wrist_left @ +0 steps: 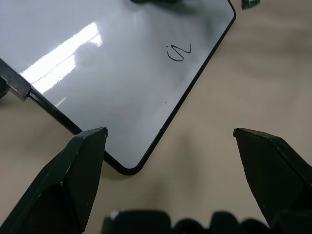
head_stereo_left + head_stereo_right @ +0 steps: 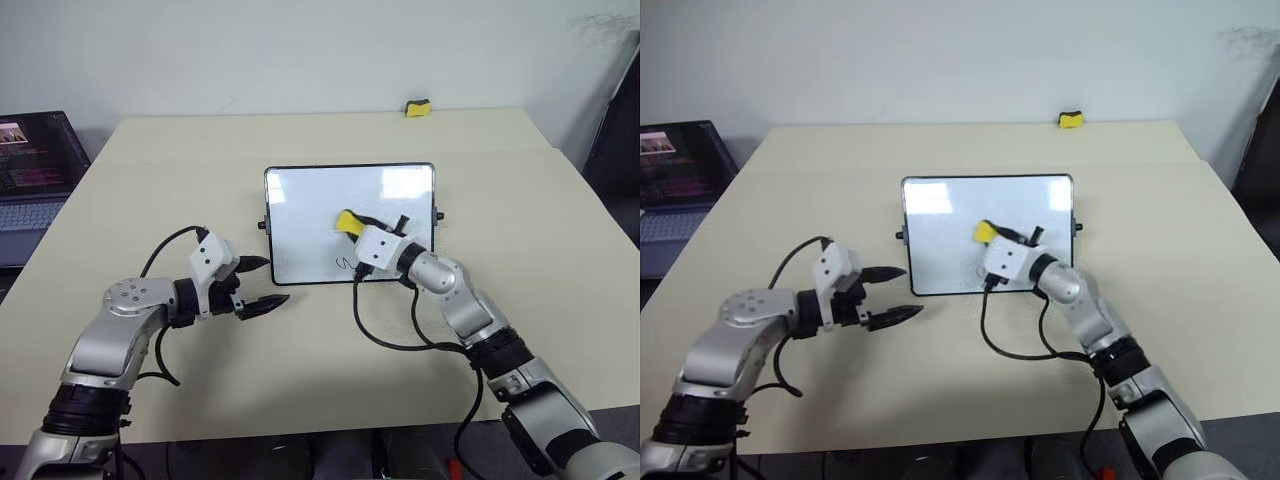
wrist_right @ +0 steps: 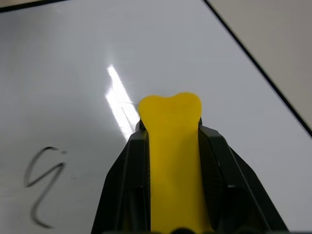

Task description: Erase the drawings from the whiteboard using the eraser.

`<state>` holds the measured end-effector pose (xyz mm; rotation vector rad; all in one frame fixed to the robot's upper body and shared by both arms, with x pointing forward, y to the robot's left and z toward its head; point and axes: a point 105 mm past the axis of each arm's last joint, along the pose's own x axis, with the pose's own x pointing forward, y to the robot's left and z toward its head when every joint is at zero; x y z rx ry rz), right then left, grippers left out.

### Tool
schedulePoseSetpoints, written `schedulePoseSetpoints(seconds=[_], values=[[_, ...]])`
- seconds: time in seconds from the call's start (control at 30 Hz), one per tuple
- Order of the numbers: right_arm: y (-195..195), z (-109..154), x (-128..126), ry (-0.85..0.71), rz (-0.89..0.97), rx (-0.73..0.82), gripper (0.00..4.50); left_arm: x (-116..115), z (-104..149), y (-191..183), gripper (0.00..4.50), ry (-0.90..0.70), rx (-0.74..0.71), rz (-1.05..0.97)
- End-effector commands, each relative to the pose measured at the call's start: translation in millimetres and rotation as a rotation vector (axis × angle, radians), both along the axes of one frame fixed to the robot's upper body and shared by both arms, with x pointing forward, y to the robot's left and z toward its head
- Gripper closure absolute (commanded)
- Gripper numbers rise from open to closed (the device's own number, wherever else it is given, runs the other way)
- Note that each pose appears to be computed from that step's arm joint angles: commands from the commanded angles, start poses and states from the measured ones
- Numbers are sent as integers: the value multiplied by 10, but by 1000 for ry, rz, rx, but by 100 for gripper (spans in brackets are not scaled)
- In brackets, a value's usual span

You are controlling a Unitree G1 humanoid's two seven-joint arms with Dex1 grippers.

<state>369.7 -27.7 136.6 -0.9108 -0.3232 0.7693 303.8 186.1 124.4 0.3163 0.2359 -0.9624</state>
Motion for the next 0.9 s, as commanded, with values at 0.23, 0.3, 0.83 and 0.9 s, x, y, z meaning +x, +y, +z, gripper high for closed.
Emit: schedulePoseSetpoints(seconds=[0.23,0.3,0.83,0.9], values=[[-155,-513,-110,129,36,-217,351,20,105,82,0,-43,9,28],[-200,-519,-104,131,31,-229,351,23,106,76,0,-43,7,27],[-299,172,106,-145,-26,-58,351,14,95,52,0,-38,5,14],[-248,36,62,-102,8,-89,351,14,97,48,0,-39,5,12]])
